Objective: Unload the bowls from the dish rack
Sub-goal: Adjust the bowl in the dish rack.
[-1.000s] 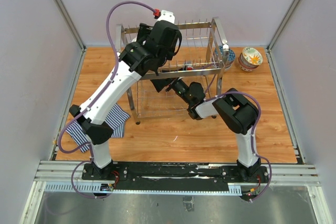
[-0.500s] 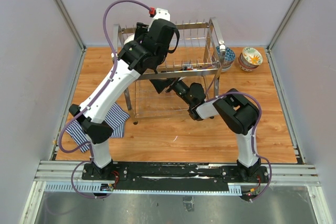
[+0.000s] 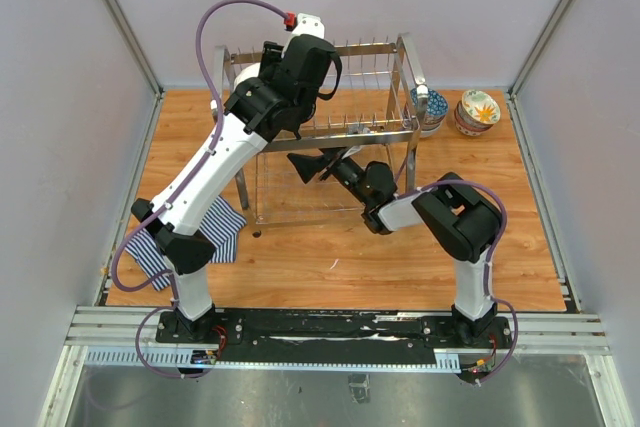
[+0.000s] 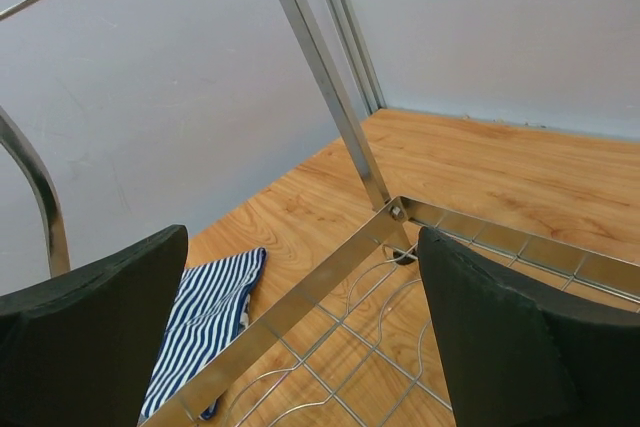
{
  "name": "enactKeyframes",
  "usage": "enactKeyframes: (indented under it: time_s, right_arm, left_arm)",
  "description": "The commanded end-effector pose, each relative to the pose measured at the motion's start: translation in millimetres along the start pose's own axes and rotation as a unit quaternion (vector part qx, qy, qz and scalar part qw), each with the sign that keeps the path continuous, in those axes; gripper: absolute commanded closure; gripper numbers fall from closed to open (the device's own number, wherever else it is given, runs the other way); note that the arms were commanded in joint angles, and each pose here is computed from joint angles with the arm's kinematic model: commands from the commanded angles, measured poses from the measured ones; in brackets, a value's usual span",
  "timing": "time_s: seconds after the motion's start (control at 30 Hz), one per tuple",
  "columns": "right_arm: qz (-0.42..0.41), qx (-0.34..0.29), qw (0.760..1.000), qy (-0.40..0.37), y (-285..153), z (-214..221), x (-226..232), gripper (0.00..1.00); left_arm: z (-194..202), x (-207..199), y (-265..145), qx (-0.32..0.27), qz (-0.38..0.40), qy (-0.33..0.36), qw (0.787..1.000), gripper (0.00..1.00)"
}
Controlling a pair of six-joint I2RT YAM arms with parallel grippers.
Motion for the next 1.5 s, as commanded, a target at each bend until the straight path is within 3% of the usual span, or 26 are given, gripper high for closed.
enactKeyframes:
  time_s: [0.0,0.57,0.77,0.9,1.17,1.47]
  right_arm:
    - [-0.028,-0.028,0.999,-0.03,-2.4,-17.7,17.9,0.02]
    - [-0.04,-0.008,0.997,-0.07,-27.9,-10.0,58.6,0.01]
    - [-0.029,-0.009,0.995,-0.092,-43.1,-19.1,70.9,0.01]
    - [-0.034,-0.008,0.994,-0.104,-51.4,-26.8,84.5,0.01]
    - [-0.048,0.022,0.989,-0.138,-72.4,-30.6,127.5,0.01]
    - [-0.044,0.027,0.976,-0.213,-100.4,-79.9,158.1,0.01]
  left_arm:
    - [-18.9,30.9,-7.4,-0.032,-0.055,-0.012,0.998,0.34]
    - [-11.5,29.0,-4.2,-0.027,-0.05,-0.005,0.998,0.37]
    - [-11.5,28.2,-4.6,-0.027,-0.042,-0.007,0.999,0.2]
    - [-13.5,27.6,-6.3,-0.027,-0.027,-0.007,0.999,0.14]
    - [-20.6,35.5,-19.1,-0.03,0.002,-0.02,0.999,0.13]
    - [-32.4,40.1,-37.2,-0.046,0.073,-0.056,0.995,0.12]
Point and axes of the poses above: each gripper's point midway between its finger pads, its own y axis out along the fingers, its own x axis along the line the jaws close on, z = x × y, the point moved 8 cm from there along -y, back along the fingers, and after that the axes turned 13 degrees about -y, right-handed, at the moved point
